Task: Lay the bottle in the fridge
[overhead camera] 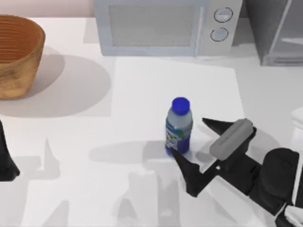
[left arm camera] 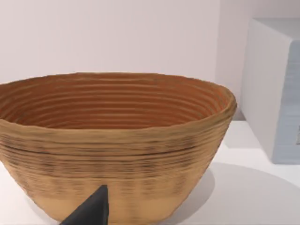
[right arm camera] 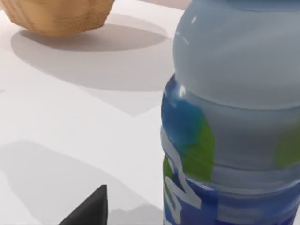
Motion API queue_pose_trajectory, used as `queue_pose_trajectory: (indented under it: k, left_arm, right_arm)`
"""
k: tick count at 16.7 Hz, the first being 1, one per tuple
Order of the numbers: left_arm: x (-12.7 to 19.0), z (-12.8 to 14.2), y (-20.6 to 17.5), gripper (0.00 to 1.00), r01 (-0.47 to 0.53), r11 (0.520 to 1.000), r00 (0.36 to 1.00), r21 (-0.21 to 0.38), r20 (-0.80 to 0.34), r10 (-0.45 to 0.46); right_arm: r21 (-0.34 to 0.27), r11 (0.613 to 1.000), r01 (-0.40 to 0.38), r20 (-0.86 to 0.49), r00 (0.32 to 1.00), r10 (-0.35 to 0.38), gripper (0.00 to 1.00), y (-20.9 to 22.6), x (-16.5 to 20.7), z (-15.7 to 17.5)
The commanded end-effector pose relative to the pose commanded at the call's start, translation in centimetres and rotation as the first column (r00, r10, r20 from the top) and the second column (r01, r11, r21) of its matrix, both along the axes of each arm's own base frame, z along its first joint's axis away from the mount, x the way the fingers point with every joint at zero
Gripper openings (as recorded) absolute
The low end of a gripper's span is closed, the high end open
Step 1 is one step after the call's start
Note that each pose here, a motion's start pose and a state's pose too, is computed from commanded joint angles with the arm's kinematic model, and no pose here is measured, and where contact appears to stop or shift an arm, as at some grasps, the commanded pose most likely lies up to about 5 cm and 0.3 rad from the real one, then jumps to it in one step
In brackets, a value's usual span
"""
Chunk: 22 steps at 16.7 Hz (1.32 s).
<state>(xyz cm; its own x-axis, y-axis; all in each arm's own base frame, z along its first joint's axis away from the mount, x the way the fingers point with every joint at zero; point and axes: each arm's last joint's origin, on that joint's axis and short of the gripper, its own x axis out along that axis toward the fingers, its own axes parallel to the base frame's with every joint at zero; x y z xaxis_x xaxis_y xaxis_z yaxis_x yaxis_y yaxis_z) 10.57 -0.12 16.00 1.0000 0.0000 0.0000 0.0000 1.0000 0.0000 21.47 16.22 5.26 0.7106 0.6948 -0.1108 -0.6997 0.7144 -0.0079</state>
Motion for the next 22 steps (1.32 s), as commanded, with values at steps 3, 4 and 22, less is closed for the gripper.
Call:
queue_pose_trajectory:
  k: [3, 4, 22]
  left_arm:
    - [0.0, 0.0, 0.0, 1.0, 0.0, 1.0, 1.0, 0.0, 0.0, 0.0]
    - [0.0, 0.0, 0.0, 1.0, 0.0, 1.0, 1.0, 0.0, 0.0, 0.0]
    - [0.0, 0.0, 0.0, 1.0, 0.0, 1.0, 1.0, 0.0, 0.0, 0.0]
  right_arm:
    - [-0.001, 1.0, 0.0, -0.001, 1.0, 0.0, 1.0, 1.1, 1.1, -0.2]
    - [-0.001, 1.0, 0.0, -0.001, 1.0, 0.0, 1.0, 1.4, 1.4, -0.2]
    - [-0.001, 1.0, 0.0, -0.001, 1.0, 0.0, 0.4, 3.0, 2.9, -0.3]
